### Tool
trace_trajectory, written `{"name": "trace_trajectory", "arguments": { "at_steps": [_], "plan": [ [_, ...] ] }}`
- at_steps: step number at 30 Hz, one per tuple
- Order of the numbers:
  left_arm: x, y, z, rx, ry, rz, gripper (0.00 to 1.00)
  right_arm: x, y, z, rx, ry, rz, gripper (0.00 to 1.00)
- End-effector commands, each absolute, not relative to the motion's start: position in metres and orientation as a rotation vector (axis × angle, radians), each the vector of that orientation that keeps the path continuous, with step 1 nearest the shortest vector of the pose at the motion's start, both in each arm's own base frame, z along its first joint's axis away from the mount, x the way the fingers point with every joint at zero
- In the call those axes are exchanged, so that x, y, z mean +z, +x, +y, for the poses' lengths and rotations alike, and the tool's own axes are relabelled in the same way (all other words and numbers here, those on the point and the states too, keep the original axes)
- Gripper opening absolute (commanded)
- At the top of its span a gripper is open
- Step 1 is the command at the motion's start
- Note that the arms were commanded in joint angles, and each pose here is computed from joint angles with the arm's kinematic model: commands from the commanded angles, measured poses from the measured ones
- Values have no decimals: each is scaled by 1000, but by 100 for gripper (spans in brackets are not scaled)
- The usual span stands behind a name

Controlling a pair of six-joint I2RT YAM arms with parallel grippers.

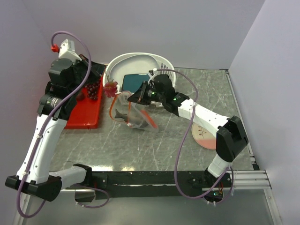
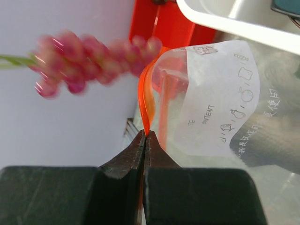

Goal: Place the food in the zip-top bag and seal the zipper

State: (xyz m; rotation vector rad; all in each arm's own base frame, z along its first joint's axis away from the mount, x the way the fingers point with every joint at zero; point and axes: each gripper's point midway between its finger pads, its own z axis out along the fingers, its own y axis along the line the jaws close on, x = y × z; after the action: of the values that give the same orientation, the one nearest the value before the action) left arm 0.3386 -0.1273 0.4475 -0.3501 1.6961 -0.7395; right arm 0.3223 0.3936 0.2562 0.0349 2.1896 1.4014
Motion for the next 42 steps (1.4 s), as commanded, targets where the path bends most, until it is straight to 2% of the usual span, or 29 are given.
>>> {"name": "trace_trajectory", "arguments": {
  "at_steps": [1, 26, 42],
  "plan": [
    [476, 334, -144, -809, -313, 1623, 1, 307, 333, 397, 1503, 51, 2050, 0],
    [512, 321, -153, -817, -295, 1570, 1, 294, 336, 400, 1537, 88, 2070, 0],
    [450, 326, -181, -865, -285, 1694, 1, 325, 335, 383, 1582, 121, 1983, 0]
  ]
}}
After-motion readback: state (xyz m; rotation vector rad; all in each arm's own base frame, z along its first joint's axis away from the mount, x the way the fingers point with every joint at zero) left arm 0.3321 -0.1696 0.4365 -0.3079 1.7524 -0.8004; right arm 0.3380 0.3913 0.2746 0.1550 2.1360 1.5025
